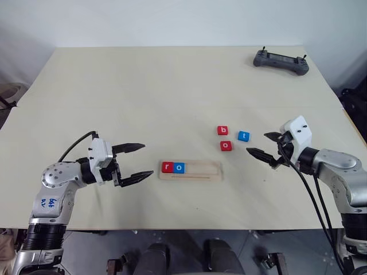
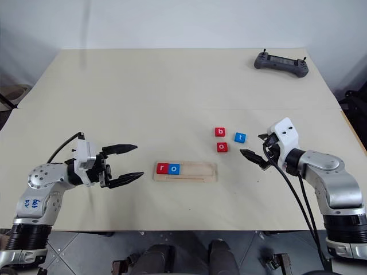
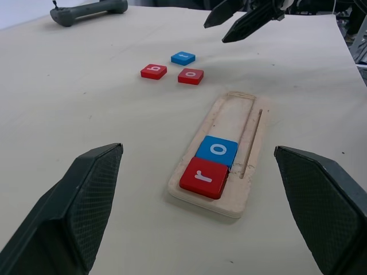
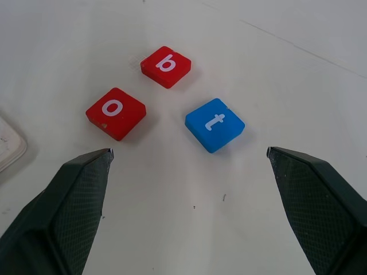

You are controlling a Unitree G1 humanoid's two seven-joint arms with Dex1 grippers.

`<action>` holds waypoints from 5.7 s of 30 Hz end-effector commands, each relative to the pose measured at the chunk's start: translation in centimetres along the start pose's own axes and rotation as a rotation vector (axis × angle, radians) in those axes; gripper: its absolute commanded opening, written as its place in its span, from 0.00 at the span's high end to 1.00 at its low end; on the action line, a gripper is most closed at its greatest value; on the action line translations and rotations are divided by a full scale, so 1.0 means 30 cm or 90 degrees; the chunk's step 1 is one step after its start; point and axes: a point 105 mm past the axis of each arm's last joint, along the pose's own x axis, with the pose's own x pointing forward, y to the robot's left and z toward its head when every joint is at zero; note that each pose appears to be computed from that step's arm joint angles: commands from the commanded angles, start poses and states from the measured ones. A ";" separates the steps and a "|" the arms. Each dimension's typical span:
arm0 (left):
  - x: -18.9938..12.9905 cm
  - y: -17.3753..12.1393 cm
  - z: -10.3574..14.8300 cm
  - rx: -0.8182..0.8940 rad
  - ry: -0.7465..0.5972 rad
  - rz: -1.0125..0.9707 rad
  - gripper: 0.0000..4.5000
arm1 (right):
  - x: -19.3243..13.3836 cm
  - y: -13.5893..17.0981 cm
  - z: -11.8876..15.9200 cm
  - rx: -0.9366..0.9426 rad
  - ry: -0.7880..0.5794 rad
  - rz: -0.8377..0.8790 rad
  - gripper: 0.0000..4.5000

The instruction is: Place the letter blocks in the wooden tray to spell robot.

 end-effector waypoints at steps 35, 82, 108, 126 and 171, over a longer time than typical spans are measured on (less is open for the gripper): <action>-0.014 -0.026 0.003 0.021 0.001 0.036 0.01 | 0.380 0.144 0.123 0.215 0.045 -0.216 0.00; 0.027 -0.022 -0.011 0.009 -0.004 -0.018 0.00 | 0.060 0.167 0.042 0.169 0.064 -0.251 0.67; 0.066 -0.045 0.019 0.028 -0.009 -0.147 0.00 | -0.059 0.335 -0.167 0.278 0.192 -0.258 0.30; 0.081 -0.031 0.004 0.025 -0.016 -0.131 0.00 | -0.215 0.261 0.014 0.126 0.030 0.103 0.01; 0.052 -0.069 0.030 0.051 -0.030 -0.111 0.00 | -0.020 0.038 -0.131 -0.238 0.153 0.426 0.01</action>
